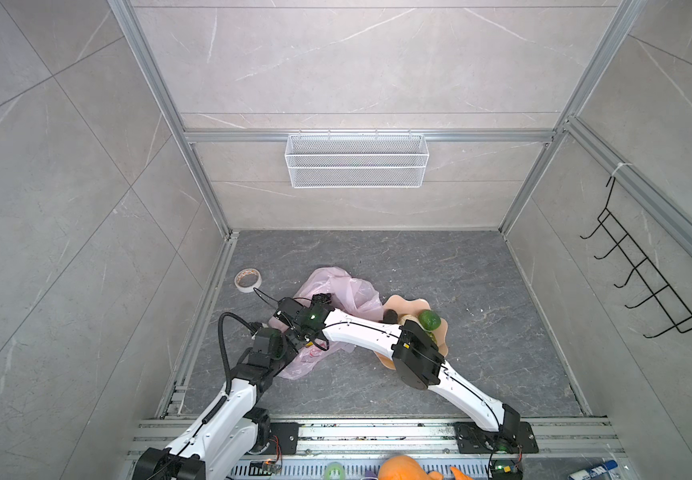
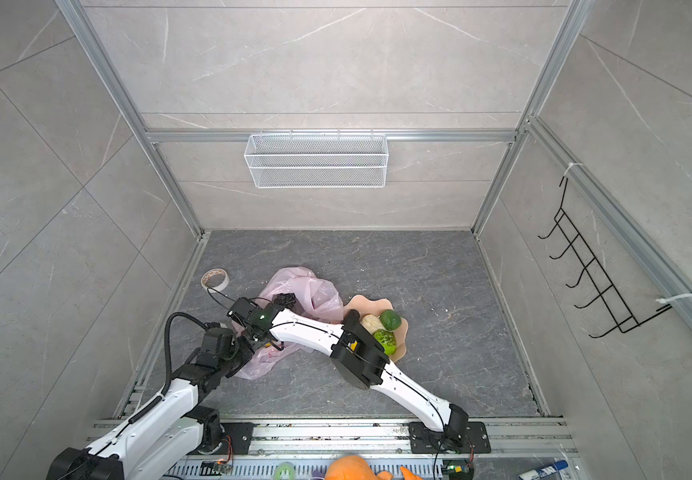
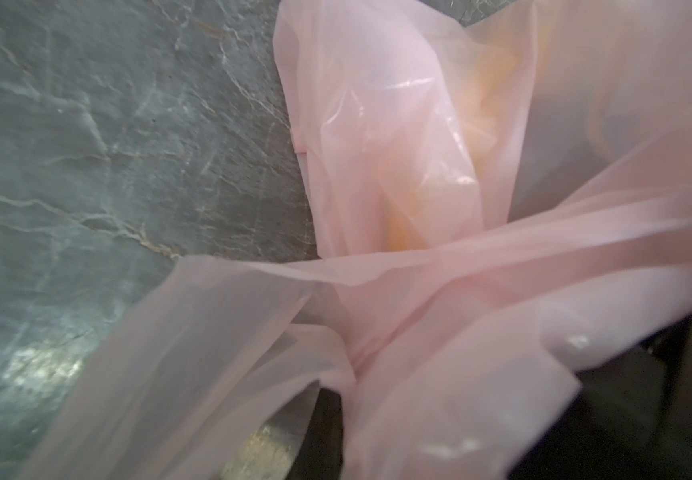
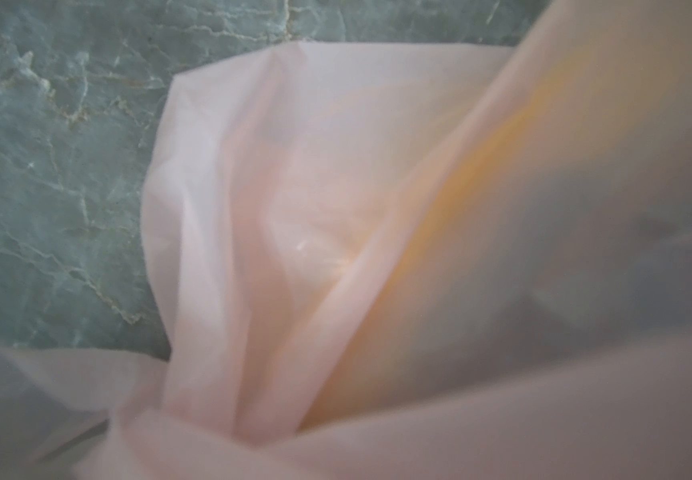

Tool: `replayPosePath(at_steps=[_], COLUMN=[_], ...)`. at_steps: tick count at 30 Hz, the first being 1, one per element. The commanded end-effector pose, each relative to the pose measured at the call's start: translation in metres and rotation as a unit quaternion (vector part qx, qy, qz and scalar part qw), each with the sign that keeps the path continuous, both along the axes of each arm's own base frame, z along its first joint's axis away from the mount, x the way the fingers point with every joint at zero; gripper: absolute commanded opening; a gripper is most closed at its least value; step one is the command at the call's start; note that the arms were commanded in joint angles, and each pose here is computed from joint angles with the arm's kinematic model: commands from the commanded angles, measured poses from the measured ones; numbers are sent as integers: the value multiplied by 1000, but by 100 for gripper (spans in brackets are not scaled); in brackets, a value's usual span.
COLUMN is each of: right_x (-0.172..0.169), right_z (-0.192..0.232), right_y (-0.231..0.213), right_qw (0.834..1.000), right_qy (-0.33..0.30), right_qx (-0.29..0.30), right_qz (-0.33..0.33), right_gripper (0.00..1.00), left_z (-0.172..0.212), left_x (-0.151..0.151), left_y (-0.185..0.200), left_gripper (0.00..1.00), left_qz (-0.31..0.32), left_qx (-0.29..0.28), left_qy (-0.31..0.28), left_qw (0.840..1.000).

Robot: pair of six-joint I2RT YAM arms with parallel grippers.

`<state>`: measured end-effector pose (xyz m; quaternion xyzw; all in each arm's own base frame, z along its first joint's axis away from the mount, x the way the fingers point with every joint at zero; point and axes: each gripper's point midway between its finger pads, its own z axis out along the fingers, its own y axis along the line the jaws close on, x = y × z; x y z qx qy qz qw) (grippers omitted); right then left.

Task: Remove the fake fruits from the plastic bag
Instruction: 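Close the right gripper on the end of the yellow banana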

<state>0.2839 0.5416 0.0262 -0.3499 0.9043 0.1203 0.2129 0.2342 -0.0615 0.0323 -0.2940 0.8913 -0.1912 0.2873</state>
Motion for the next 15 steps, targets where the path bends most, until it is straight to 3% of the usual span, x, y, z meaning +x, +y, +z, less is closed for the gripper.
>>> replayPosePath(at_steps=[1,9,15], right_x=[-7,-18,-22], right_z=[36,111,131], right_y=[4,1,-10], right_qw=[1000,996,994], right_qy=[-2,-10,-26], right_qx=[20,85,105], right_qz=[15,30,26], right_gripper=[22,23,24], left_z=[-1,2,5], left_x=[2,9,14], left_y=[-1,6,6], left_gripper=[3,3,3], left_qz=[1,14,6], left_qx=[-1,19,34], left_qy=[1,-2,0], left_qw=[1000,1000,999])
